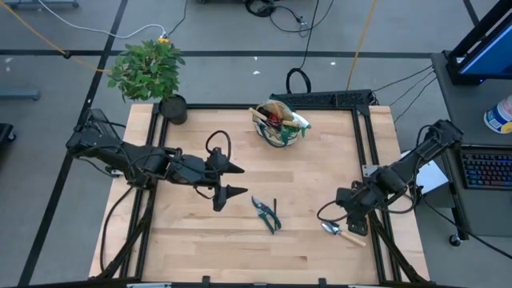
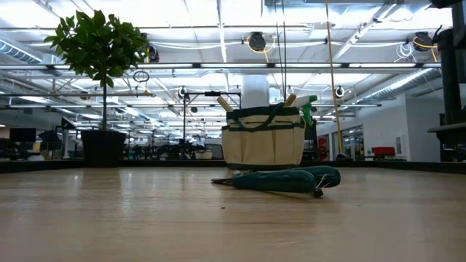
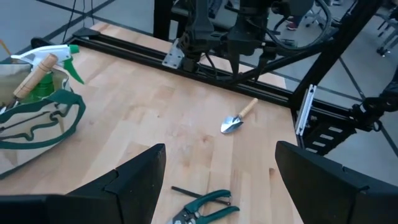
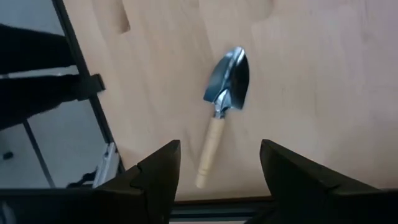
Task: Pick & Place Garden tools in Gardening bag
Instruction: Put the trowel into the gardening bag
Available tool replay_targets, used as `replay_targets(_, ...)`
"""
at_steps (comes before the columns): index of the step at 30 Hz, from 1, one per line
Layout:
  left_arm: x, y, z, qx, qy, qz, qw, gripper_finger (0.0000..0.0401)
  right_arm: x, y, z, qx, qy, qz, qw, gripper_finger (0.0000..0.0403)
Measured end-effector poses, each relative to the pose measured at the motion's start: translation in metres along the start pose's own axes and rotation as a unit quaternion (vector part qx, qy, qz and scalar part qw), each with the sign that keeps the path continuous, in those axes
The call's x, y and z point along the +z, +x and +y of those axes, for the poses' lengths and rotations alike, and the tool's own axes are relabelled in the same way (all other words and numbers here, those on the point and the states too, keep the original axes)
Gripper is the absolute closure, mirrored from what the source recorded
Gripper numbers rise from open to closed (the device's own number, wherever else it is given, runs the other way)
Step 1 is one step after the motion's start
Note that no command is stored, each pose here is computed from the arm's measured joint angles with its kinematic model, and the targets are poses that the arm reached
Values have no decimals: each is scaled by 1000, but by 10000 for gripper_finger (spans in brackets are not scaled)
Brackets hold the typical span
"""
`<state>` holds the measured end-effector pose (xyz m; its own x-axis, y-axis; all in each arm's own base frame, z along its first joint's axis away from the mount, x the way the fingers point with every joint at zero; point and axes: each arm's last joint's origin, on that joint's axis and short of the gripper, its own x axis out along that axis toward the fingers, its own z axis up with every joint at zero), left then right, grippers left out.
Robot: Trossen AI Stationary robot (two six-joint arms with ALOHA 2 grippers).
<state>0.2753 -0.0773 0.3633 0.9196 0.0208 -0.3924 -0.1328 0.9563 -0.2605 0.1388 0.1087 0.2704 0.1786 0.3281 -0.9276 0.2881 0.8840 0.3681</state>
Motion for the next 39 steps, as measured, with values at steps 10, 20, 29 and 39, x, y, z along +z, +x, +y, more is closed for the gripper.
replay_targets(10,0,0,0,1,4,2,1000,95,-10,28,0,19,12,6,1000,190)
replay_targets(20,0,0,0,1,4,2,1000,95,-29,66,-12,29,43,62,997,190)
replay_targets(29,0,0,1,12,10,-2,1000,95,-44,88,-12,65,89,93,990,190)
replay_targets(39,2,2,8,29,9,-6,1000,95,-46,115,-5,21,92,111,989,190)
